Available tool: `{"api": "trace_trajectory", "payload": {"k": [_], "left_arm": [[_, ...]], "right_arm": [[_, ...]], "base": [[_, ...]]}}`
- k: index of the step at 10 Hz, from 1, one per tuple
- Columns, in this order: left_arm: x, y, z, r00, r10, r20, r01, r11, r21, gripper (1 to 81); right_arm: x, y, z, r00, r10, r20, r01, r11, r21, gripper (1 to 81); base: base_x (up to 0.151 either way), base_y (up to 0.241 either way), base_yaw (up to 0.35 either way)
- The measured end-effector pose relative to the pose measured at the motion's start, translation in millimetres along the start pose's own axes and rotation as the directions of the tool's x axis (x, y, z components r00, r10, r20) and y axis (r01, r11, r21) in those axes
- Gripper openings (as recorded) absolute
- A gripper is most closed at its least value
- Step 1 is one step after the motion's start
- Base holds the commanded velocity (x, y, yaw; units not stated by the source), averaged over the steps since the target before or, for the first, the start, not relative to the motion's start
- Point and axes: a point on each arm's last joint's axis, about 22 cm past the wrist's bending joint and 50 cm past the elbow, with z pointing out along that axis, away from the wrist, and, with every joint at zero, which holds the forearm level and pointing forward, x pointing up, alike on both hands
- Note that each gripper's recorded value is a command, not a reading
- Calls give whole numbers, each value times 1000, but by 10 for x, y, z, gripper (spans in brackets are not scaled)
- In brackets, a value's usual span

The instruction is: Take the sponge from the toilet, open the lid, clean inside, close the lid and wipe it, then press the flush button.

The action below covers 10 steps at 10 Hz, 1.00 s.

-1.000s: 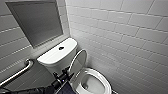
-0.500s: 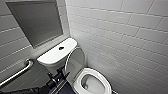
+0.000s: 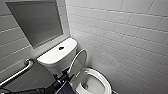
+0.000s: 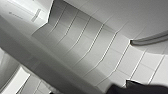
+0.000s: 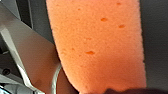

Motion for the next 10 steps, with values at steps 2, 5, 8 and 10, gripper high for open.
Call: {"api": "trace_trajectory", "payload": {"k": [2,5,8,10], "left_arm": [[74,-8,-12,1000,-5,-15,5,1000,3,811],[437,254,-229,997,31,-77,-32,999,-17,811],[569,360,-272,995,8,-102,-9,1000,-14,811],[576,362,-270,995,9,-103,-11,1000,-14,811]], "right_arm": [[-4,-1,0,1000,0,0,0,1000,0,10],[-9,-24,10,1000,1,1,-1,1000,3,10],[-12,-39,12,1000,1,2,-1,1000,6,10],[-18,-84,16,1000,3,2,-3,1000,16,10]], "base": [[0,0,0],[0,0,0],[0,0,0],[0,0,0]]}}
